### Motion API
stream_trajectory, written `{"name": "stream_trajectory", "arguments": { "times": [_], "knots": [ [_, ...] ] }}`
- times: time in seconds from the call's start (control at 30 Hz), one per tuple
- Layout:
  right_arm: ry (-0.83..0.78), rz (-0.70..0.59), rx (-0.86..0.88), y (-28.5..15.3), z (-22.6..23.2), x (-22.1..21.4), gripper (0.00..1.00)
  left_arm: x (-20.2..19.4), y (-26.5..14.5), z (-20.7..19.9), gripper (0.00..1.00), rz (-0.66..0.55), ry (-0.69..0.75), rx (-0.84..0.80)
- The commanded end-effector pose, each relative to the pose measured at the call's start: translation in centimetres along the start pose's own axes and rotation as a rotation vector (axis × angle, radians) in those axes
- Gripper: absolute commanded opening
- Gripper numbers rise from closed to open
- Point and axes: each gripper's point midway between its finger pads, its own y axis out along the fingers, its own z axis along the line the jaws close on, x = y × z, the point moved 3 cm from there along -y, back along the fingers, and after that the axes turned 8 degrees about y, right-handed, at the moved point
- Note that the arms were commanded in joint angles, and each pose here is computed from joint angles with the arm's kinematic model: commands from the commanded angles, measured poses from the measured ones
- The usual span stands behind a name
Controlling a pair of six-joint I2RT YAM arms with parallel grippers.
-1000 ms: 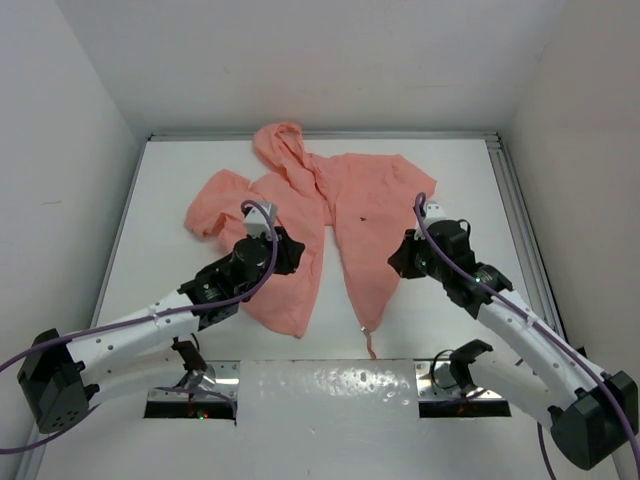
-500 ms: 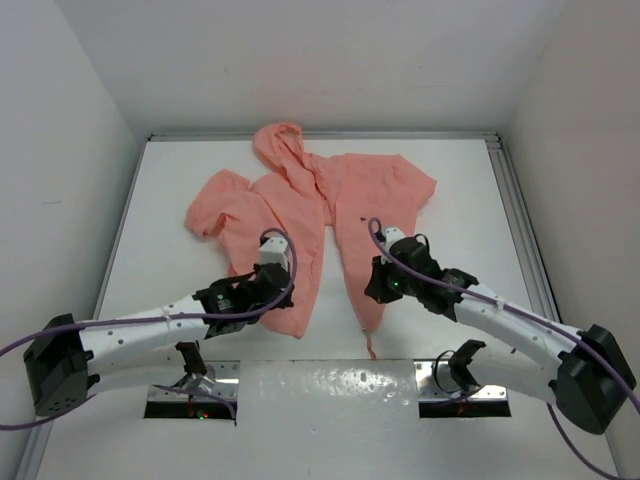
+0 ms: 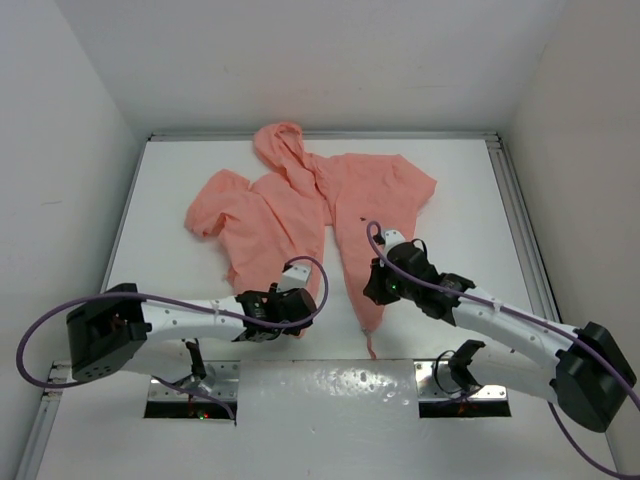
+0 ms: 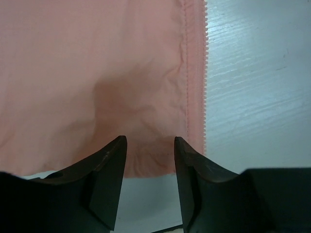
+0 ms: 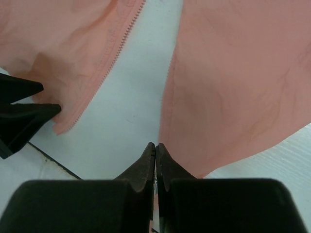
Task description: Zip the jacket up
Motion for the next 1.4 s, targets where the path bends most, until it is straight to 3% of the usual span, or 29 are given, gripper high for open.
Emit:
{"name": "stream_trajectory", "arguments": {
  "times": [0.0, 0.2, 0.3, 0.33, 0.37, 0.43, 0.5, 0.63, 0.73, 0.87, 1.0, 1.03, 1.07, 1.37],
  "knots": [
    [0.003, -0.053, 0.021, -0.1, 0.7, 1.1, 0.01, 0.9, 0.2, -1.7, 0.42, -0.025, -0.012, -0.063],
    [0.008, -0.048, 0.039, 0.0, 0.9, 0.8, 0.09, -0.3, 1.7, -2.1, 0.44, 0.009, 0.018, -0.056],
    [0.014, -0.06, 0.051, 0.0, 1.2, 1.0, 0.15, -1.9, 2.6, -1.6, 0.32, 0.051, 0.029, -0.03],
    [0.013, -0.057, 0.048, 0.0, 1.1, 0.9, 0.17, -1.9, 2.8, -2.0, 0.23, 0.037, 0.015, -0.05],
    [0.012, -0.055, 0.05, -0.2, 1.2, 0.9, 0.18, -2.4, 3.0, -1.7, 0.06, 0.041, 0.006, -0.042],
    [0.02, -0.062, 0.046, -0.3, 1.1, 0.9, 0.19, -1.9, 3.0, -1.8, 0.0, 0.023, -0.009, -0.036],
    [0.024, -0.073, 0.058, -0.5, 1.3, 1.1, 0.2, -0.5, 2.5, -2.0, 0.0, -0.018, -0.033, -0.04],
    [0.104, -0.11, 0.076, -0.9, 2.1, 2.1, 0.21, 5.3, -0.8, -2.7, 0.0, -0.249, -0.166, -0.129],
    [0.232, -0.163, 0.157, -1.0, 3.9, 3.4, 0.01, 9.9, -3.9, -2.2, 0.0, -0.423, -0.282, -0.151],
    [0.34, -0.148, 0.384, -1.3, 8.0, 4.6, 0.0, 12.5, -6.5, -1.1, 0.0, -0.609, -0.397, -0.203],
    [0.393, -0.115, 0.506, -1.5, 9.9, 4.8, 0.35, 13.3, -7.8, -0.1, 0.0, -0.692, -0.445, -0.224],
    [0.389, -0.132, 0.548, -1.8, 10.4, 5.1, 0.5, 13.8, -8.7, 0.1, 0.0, -0.735, -0.481, -0.256],
    [0.394, -0.136, 0.571, -2.0, 10.7, 5.2, 0.54, 12.9, -8.1, 0.3, 0.0, -0.732, -0.485, -0.257],
    [0.505, -0.116, 0.694, -2.5, 11.6, 4.7, 0.57, 12.5, -8.5, 0.5, 0.0, -0.766, -0.522, -0.309]
  ]
}}
